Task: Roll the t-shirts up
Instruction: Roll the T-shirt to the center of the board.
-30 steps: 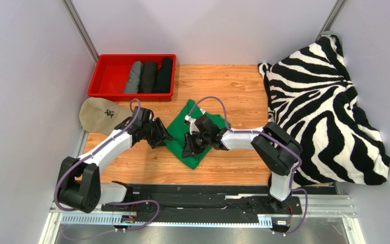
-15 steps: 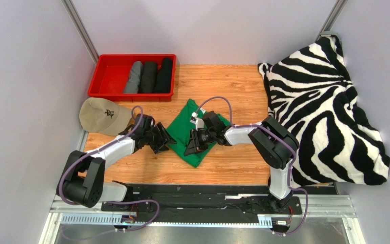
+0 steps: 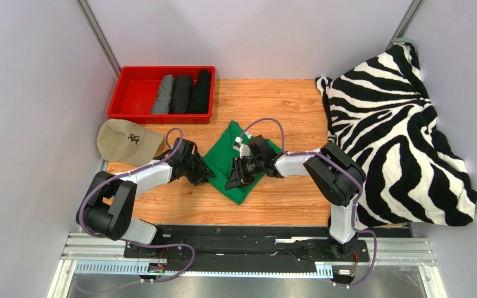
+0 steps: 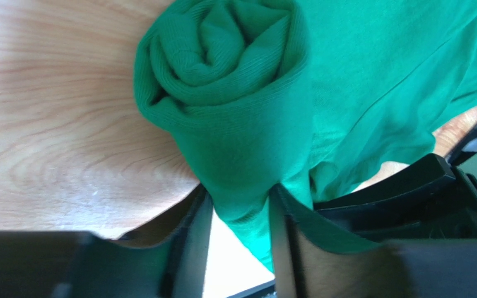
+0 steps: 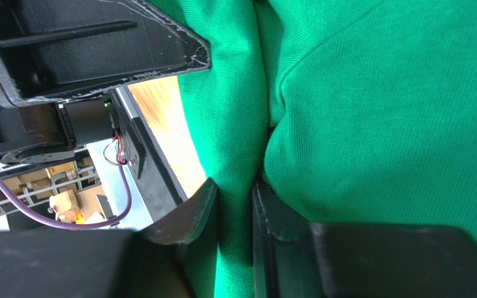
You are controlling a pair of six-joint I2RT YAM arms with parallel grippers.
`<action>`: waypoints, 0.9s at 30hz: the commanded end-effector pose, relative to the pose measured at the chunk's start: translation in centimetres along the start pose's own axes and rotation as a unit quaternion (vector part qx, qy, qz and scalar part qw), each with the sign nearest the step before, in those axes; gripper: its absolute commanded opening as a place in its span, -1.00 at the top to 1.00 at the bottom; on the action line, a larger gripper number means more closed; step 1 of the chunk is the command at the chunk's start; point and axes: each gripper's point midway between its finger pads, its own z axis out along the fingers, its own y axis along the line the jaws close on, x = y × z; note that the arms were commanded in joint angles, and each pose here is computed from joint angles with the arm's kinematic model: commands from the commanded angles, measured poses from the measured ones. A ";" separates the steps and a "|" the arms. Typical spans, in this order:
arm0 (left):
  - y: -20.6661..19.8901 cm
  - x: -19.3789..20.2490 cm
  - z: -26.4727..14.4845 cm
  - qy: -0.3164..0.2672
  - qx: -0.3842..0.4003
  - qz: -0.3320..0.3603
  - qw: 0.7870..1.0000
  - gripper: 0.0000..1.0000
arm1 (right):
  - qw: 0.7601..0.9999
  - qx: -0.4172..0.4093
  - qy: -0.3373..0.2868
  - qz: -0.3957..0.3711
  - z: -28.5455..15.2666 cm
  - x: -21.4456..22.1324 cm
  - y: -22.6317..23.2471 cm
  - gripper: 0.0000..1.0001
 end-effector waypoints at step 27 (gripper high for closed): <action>0.4 1.8 -3.4 0.058 -0.093 0.054 0.993 1.00 | 0.793 0.407 -0.126 -0.435 -3.4 1.2 8.1 -0.31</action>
